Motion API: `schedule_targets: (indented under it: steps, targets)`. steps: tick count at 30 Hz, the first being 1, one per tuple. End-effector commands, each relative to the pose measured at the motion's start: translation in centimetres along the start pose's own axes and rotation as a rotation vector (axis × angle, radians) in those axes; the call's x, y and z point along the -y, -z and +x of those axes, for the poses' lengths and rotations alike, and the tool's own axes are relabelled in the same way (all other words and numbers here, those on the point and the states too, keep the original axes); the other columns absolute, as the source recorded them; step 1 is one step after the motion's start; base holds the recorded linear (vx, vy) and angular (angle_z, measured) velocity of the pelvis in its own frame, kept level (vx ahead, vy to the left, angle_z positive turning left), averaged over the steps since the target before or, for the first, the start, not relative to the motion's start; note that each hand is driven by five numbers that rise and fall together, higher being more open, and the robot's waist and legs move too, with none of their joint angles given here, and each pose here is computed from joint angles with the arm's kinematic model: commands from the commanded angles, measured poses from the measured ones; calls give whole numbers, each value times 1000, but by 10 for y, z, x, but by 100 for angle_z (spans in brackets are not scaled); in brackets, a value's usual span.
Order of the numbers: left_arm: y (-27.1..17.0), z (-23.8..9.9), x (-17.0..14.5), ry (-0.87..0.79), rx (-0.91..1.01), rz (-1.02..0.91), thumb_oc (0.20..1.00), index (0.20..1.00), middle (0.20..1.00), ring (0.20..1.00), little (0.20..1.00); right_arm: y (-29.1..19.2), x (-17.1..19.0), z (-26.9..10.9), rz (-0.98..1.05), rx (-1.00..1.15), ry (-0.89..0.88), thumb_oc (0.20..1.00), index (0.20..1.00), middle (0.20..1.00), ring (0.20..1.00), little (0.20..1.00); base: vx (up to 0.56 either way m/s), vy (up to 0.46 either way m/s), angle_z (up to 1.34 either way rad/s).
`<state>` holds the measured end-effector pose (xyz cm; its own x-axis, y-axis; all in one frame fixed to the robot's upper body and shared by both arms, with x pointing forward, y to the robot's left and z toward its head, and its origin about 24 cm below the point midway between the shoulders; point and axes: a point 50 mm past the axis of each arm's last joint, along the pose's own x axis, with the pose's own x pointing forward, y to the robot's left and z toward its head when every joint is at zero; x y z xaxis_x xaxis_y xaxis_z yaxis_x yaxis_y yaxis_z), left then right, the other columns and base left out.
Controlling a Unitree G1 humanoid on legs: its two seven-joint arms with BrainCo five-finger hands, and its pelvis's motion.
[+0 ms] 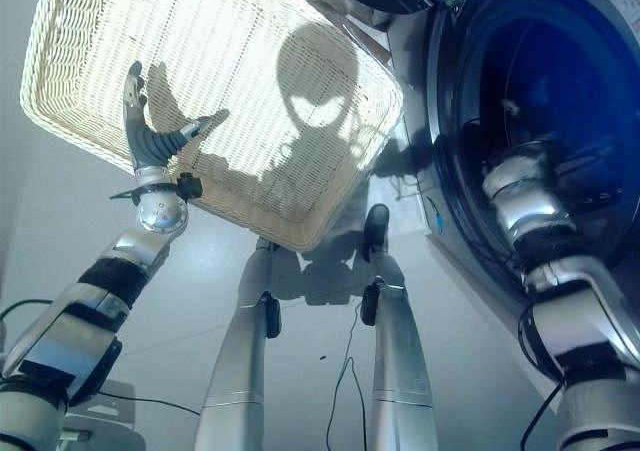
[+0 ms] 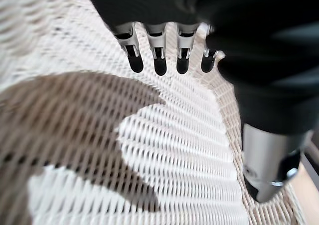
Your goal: Put the clothes into the washing machine.
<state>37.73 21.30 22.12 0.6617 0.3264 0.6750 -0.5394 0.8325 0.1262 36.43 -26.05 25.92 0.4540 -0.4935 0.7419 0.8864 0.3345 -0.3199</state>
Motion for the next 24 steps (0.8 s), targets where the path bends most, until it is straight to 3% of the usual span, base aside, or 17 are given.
schedule_targets:
  steps: [1, 17, 24]
  targets:
    - [-7, 0, 3, -31, 28, -59, 1000, 1000, 1000, 1000, 1000, 5, 12, 3, -140, 184, 51, 1000, 1000, 1000, 1000, 1000, -28, 73, -2]
    - [56, -91, 14, 140, -239, -18, 1000, 1000, 1000, 1000, 1000, 15, -38, -124, -64, 385, -482, 1000, 1000, 1000, 1000, 1000, -29, 30, -2]
    - [91, -145, -6, 231, -404, 53, 1000, 1000, 1000, 1000, 1000, 35, -38, -188, -19, 433, -798, 1000, 1000, 1000, 1000, 1000, -4, -10, 2]
